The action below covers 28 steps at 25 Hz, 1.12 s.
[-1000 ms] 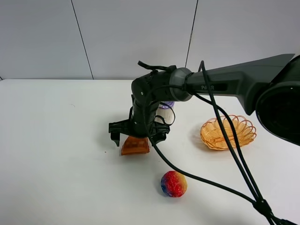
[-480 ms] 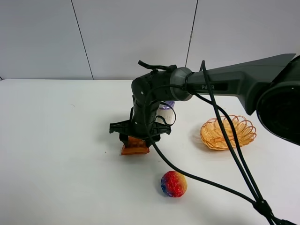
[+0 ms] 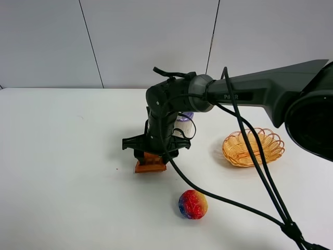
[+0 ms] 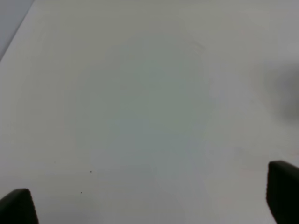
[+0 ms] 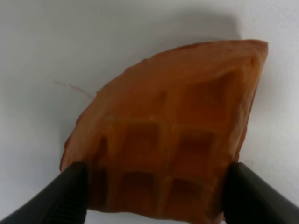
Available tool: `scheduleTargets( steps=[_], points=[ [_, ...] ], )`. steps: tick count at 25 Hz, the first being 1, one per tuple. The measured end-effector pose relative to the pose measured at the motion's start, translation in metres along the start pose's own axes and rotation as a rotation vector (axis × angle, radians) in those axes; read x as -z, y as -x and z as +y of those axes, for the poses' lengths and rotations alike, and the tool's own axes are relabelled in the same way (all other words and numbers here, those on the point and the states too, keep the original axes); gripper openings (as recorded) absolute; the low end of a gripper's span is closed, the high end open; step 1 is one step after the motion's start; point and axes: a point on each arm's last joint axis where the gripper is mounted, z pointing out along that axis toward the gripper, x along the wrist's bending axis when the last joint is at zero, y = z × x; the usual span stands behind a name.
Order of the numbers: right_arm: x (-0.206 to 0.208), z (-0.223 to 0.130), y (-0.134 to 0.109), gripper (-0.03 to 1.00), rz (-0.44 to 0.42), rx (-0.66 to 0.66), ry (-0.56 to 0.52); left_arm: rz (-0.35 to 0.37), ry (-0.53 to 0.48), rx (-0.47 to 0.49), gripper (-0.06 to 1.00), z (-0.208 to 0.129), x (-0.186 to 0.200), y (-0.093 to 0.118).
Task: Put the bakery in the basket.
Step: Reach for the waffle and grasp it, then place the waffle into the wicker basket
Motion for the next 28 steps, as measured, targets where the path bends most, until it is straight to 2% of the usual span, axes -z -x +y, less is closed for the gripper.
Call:
scheduleTargets(
  steps=[5, 6, 8, 11, 12, 22, 28],
  points=[
    [0.002, 0.000, 0.000, 0.59, -0.002, 0.010, -0.003, 0.000, 0.000, 0.000, 0.99, 0.000, 0.000, 0.000],
    [0.003, 0.001, -0.001, 0.55, -0.003, 0.017, -0.001, 0.000, 0.000, 0.000, 0.99, 0.000, 0.000, 0.000],
    [0.008, 0.002, -0.002, 0.29, -0.007, 0.028, 0.001, 0.000, 0.000, 0.000, 0.99, 0.000, 0.000, 0.000],
    [0.017, 0.005, -0.005, 0.13, 0.011, 0.037, 0.022, 0.000, 0.000, 0.000, 0.99, 0.000, 0.000, 0.000],
    [0.019, 0.005, -0.006, 0.10, 0.015, 0.039, 0.027, 0.000, 0.000, 0.000, 0.99, 0.000, 0.000, 0.000],
    [0.022, 0.002, -0.004, 0.07, -0.016, 0.062, 0.003, 0.000, 0.000, 0.000, 0.99, 0.000, 0.000, 0.000],
    [0.032, 0.001, -0.007, 0.07, 0.001, 0.089, 0.023, 0.000, 0.000, 0.000, 0.99, 0.000, 0.000, 0.000]
  ],
)
